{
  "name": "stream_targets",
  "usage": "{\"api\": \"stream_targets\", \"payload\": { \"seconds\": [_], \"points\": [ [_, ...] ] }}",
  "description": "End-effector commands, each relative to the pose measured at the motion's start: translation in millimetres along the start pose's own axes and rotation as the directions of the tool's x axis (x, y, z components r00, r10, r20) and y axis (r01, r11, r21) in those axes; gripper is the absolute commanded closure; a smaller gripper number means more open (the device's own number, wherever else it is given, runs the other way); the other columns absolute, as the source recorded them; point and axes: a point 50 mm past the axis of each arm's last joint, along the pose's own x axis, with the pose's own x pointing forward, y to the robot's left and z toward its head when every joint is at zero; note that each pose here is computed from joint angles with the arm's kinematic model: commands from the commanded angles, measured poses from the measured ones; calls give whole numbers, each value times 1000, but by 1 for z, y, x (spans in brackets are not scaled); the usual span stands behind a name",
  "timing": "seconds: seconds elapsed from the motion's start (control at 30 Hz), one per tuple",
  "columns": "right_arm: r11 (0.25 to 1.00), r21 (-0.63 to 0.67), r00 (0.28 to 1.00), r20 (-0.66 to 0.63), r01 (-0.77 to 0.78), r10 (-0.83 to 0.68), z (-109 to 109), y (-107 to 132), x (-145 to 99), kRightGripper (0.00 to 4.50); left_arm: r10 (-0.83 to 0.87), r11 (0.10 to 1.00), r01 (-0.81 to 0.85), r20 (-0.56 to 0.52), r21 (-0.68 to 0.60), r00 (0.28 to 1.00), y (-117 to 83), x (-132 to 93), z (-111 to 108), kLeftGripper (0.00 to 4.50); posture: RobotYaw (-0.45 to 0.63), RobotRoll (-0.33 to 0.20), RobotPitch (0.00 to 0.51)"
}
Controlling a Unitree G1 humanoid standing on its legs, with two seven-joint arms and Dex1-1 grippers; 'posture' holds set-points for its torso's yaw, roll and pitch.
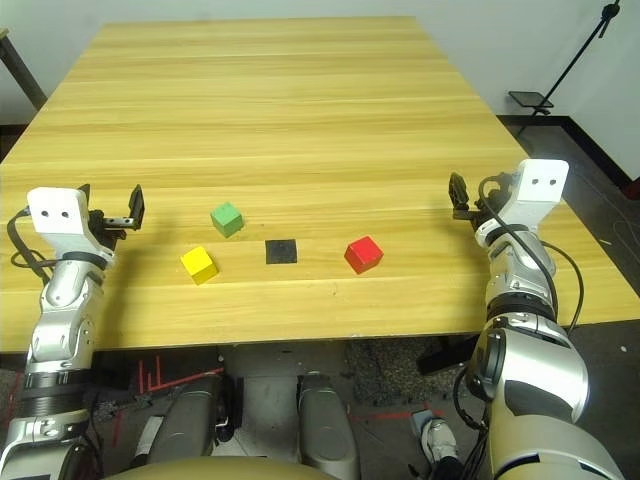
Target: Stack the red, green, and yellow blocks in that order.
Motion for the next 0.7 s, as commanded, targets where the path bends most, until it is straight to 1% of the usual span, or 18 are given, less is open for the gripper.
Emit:
{"api": "stream_targets", "payload": {
  "seconds": [0.03, 0.1, 0.13, 0.2, 0.23, 0.3, 0.33, 0.37, 0.43, 0.47, 0.53, 0.57, 0.6, 0.7],
  "points": [
    [1000, -9, 1000, -7, 5, -5, -1, -4, -3, 0, 14, 1000, -14, -27, 5, 1000, 1, -1, -7, 34, 144, -124, 77],
    [999, -34, 1000, -16, -18, 18, 3, -5, -2, 0, -11, 1000, 11, -34, 0, 999, -2, -3, -8, 34, 147, -118, 83],
    [996, -50, 997, -25, -74, 72, 8, -4, 1, 0, -59, 998, 59, -13, -34, 998, -8, -3, 0, 34, 138, -115, 91],
    [971, -92, 974, -78, -219, 212, 16, 1, 5, 0, -161, 983, 163, 31, -80, 987, -18, -2, 17, 34, 131, -120, 96],
    [930, -137, 938, -114, -341, 327, 25, 5, 6, 0, -235, 967, 239, 54, -93, 970, -24, 0, 27, 34, 128, -125, 97],
    [823, -188, 840, -218, -536, 497, 36, 9, 5, 0, -348, 932, 354, 73, -82, 935, -29, 2, 41, 34, 142, -130, 95],
    [784, -195, 802, -258, -590, 540, 39, 10, 4, 0, -382, 919, 387, 74, -76, 921, -29, 2, 44, 34, 149, -133, 93],
    [714, -199, 734, -313, -672, 603, 44, 13, 3, 0, -437, 892, 443, 80, -88, 896, -32, 4, 51, 34, 157, -137, 90],
    [526, -198, 552, -464, -827, 693, 56, 18, 0, 0, -588, 799, 594, 79, -97, 805, -40, 4, 65, 34, 170, -144, 84],
    [465, -186, 489, -509, -866, 708, 58, 20, -2, 0, -635, 763, 639, 69, -99, 769, -41, 3, 67, 34, 177, -148, 81],
    [276, -157, 312, -634, -948, 708, 65, 25, -5, 0, -738, 670, 737, 34, -89, 674, -47, 1, 72, 34, 186, -148, 74],
    [206, -142, 247, -675, -968, 696, 67, 28, -6, 0, -776, 628, 773, 9, -92, 631, -47, 0, 74, 34, 183, -156, 75],
    [148, -135, 200, -705, -980, 680, 68, 33, -4, 0, -813, 581, 809, -13, -83, 582, -50, -2, 75, 34, 184, -159, 76],
    [31, -151, 134, -738, -988, 661, 69, 54, 3, 0, -884, 465, 883, -92, -68, 458, -55, -9, 69, 34, 215, -166, 73]
  ]
}}
